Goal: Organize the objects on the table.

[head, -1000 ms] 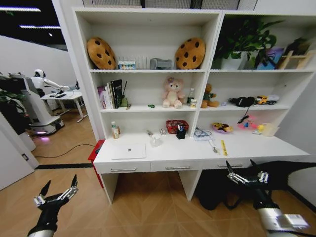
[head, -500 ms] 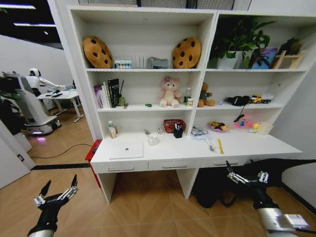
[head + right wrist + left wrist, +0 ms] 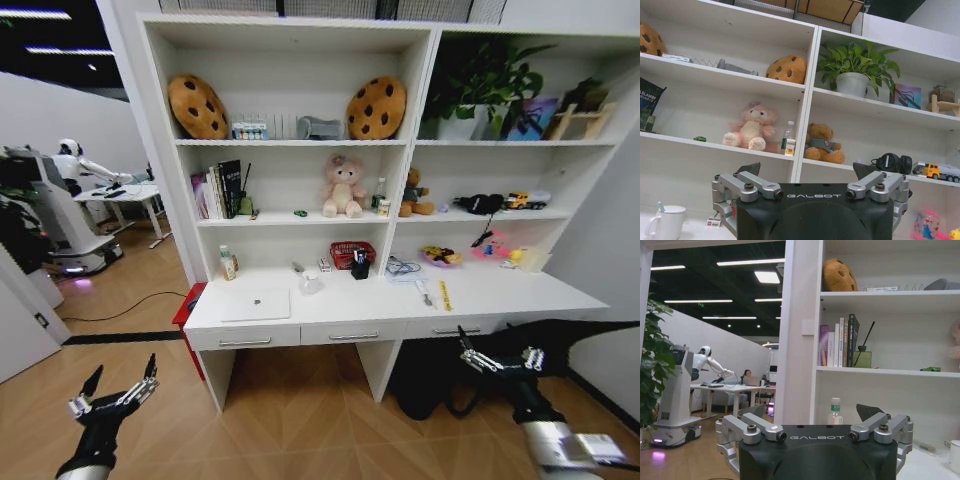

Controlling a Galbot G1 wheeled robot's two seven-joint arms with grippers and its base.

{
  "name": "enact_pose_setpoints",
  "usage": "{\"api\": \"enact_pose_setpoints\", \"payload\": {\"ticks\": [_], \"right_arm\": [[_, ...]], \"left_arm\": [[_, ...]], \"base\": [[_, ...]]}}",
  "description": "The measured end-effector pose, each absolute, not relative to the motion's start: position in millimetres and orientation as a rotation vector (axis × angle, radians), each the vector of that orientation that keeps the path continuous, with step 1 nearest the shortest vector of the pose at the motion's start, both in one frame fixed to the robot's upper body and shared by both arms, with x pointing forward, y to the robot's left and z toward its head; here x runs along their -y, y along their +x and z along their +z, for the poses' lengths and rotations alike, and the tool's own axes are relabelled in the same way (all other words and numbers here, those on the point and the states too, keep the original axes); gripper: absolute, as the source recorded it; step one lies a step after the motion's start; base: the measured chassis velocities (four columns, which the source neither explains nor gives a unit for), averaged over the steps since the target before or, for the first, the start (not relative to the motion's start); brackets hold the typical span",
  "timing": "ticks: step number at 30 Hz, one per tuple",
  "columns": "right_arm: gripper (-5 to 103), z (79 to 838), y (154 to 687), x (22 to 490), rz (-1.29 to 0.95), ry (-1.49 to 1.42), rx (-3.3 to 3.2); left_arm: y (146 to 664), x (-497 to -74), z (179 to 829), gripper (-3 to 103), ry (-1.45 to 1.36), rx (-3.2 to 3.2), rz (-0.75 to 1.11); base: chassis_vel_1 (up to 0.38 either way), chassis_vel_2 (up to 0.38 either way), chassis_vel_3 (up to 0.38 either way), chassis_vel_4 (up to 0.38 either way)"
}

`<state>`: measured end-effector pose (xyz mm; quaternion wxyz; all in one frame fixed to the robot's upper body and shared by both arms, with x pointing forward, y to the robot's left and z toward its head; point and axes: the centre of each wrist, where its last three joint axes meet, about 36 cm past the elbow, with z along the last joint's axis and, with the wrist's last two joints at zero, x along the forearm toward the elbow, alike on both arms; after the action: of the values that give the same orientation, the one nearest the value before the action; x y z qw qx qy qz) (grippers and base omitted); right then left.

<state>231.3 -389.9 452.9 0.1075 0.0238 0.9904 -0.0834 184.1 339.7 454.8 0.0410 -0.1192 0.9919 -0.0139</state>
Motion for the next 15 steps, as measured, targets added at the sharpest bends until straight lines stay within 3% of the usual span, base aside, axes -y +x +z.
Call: {"api": "enact_pose_setpoints", "payload": {"ticks": [15], "right_arm": [[100, 452.9, 231.3, 389.9, -0.245, 0.070, -2.915]], "left_arm": [[184.1, -339.7, 454.8, 100, -0.365, -3.037, -0.043]], "base": [[0.000, 0.000, 0.000, 0.000]]}}
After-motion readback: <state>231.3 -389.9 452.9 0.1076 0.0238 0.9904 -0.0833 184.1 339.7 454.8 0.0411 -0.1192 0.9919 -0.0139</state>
